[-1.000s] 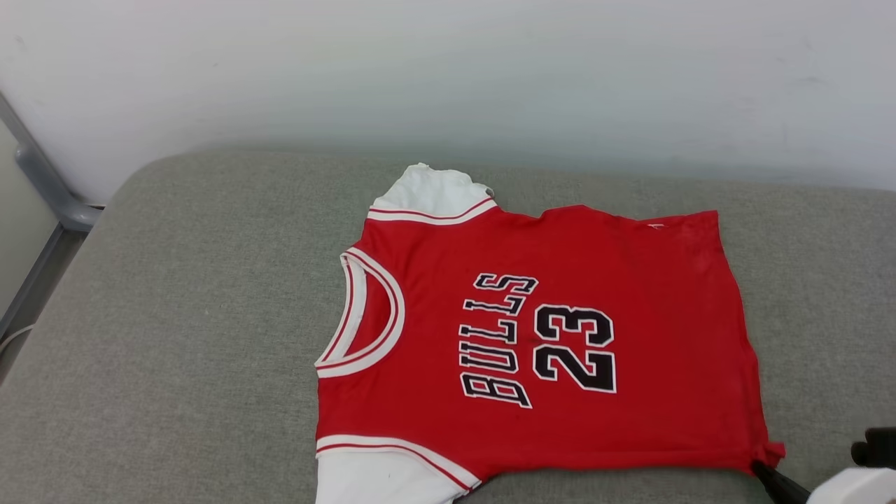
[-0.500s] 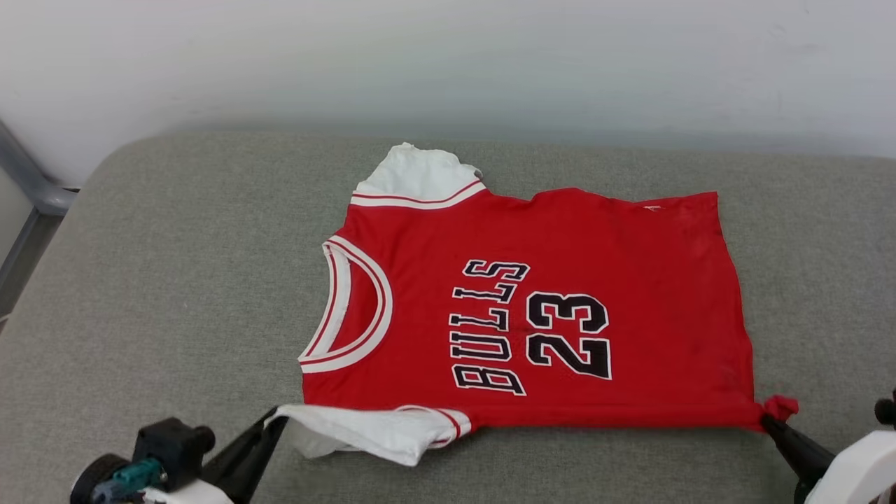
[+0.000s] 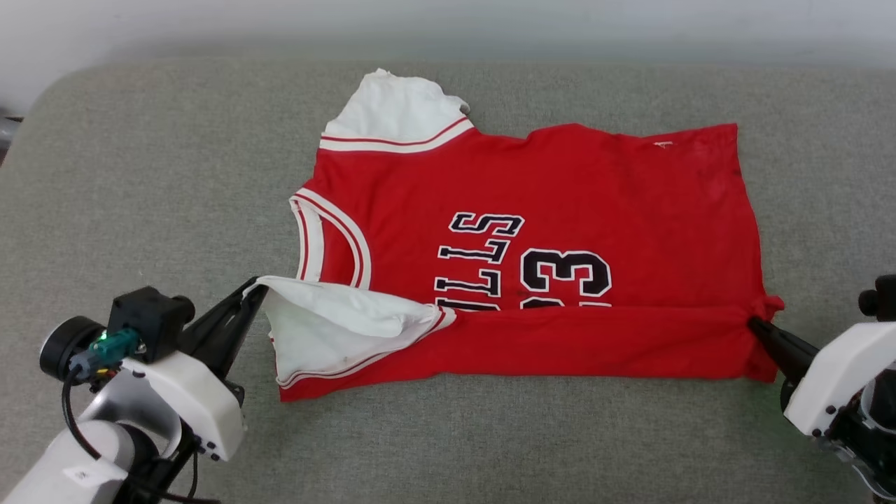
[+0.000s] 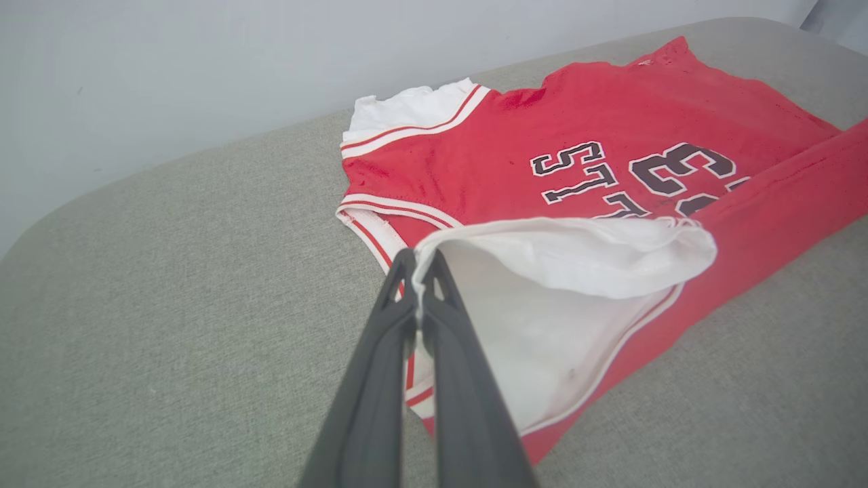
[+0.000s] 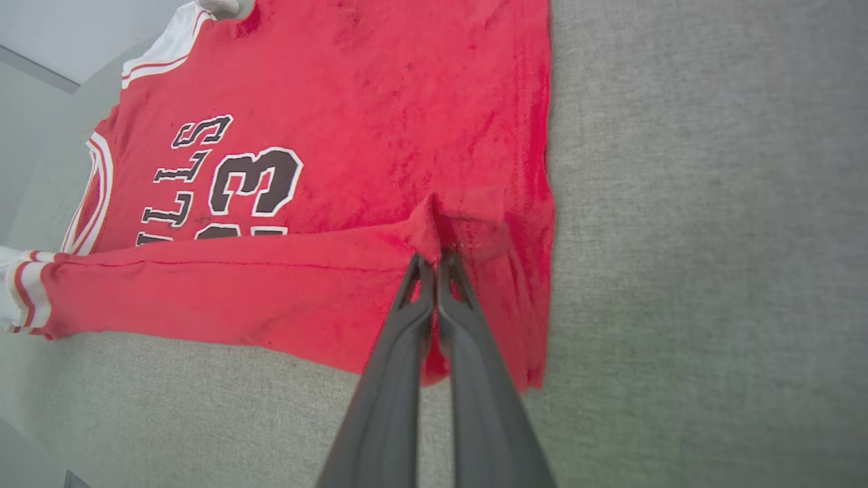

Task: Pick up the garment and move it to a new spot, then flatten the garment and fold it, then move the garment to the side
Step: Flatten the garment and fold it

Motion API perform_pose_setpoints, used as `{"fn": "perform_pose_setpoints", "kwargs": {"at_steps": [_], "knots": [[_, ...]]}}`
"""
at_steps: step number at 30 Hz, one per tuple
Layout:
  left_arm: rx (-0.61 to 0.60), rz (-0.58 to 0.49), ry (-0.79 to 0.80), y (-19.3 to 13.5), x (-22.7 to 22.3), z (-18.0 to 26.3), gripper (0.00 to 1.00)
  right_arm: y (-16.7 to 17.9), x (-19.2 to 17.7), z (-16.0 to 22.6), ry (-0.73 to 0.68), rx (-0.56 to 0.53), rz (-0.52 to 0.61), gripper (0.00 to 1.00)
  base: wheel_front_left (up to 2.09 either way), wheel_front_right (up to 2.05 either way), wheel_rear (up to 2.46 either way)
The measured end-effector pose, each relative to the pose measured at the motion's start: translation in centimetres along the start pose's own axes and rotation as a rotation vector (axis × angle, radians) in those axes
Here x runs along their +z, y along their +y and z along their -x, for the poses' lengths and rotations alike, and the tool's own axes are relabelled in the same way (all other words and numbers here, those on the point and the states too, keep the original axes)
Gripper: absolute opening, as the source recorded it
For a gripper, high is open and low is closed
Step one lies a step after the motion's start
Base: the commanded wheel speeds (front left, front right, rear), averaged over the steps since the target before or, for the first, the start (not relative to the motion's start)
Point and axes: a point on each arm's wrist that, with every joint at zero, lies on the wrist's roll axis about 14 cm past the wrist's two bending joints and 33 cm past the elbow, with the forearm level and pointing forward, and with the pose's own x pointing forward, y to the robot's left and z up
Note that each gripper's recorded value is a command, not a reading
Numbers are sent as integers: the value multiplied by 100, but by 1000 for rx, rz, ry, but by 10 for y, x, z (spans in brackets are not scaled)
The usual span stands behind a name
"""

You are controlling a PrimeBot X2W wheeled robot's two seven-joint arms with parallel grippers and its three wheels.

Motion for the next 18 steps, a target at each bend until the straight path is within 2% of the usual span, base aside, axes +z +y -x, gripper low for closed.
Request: {"fn": "perform_pose_setpoints", "kwargs": {"at_steps": [13, 14, 15, 18], "knots": [[-15, -21, 119, 17, -27, -47, 0, -6, -6, -34, 84, -24, 60, 0, 0, 0, 0], [-12, -38, 112, 19, -26, -49, 84, -6, -5, -36, 75, -27, 64, 27, 0, 0, 0], [-10, -39, 124, 20, -29, -51, 100, -7, -2, -38, 60, -32, 63, 100, 0, 0, 0], [-5, -25, 123, 19, -35, -55, 100, -7, 4, -41, 31, -38, 76, 100, 0, 0, 0]]}}
